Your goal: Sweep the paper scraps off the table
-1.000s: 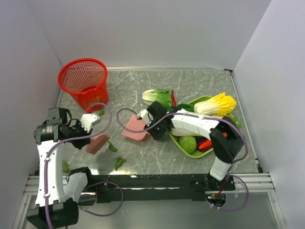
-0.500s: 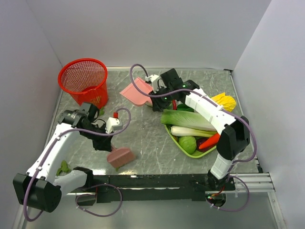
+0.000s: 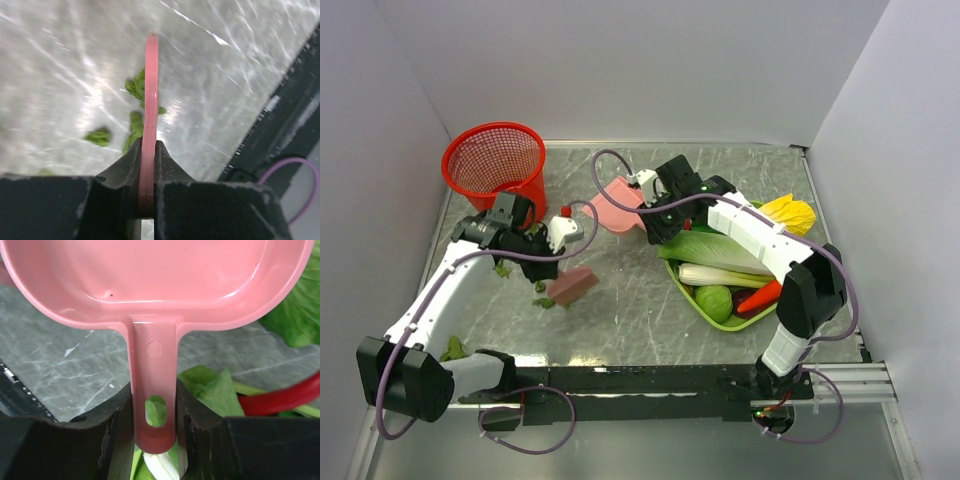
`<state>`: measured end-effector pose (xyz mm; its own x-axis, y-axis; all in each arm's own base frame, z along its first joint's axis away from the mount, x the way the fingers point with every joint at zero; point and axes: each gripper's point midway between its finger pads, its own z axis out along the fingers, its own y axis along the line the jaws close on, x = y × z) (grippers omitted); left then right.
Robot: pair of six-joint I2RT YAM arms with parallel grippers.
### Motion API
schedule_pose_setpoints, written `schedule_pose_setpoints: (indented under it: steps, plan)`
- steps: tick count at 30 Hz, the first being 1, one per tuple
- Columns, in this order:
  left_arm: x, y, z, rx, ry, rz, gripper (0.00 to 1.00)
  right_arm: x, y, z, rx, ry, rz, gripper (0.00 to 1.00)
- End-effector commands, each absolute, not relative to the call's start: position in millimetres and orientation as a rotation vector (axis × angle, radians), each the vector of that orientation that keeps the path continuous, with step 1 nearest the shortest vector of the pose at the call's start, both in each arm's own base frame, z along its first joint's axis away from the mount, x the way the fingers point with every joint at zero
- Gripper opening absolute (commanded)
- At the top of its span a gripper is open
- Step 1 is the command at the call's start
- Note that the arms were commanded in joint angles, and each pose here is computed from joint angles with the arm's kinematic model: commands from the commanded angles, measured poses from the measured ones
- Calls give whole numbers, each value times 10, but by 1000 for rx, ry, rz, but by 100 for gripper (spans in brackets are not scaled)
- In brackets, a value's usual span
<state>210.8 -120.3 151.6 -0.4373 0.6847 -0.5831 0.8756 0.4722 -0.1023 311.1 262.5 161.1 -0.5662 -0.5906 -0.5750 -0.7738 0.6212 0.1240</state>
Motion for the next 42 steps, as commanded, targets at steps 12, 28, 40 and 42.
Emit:
schedule_pose_setpoints:
  steps: [12,28,40,42]
  plan:
    - [2622,-770,2595,1078,2069,-48,1,3248,2462,1781,-987,2304,380,0]
    - [3446,-471,2236,1076,2130,289,1,2822,2603,1663,-1138,2282,364,0]
    - [3682,-492,1719,1150,2199,301,1,2696,2577,1874,-1240,2192,368,0]
    - [3657,-525,1635,1157,2222,266,1,2601,2548,1864,-1293,2180,367,0]
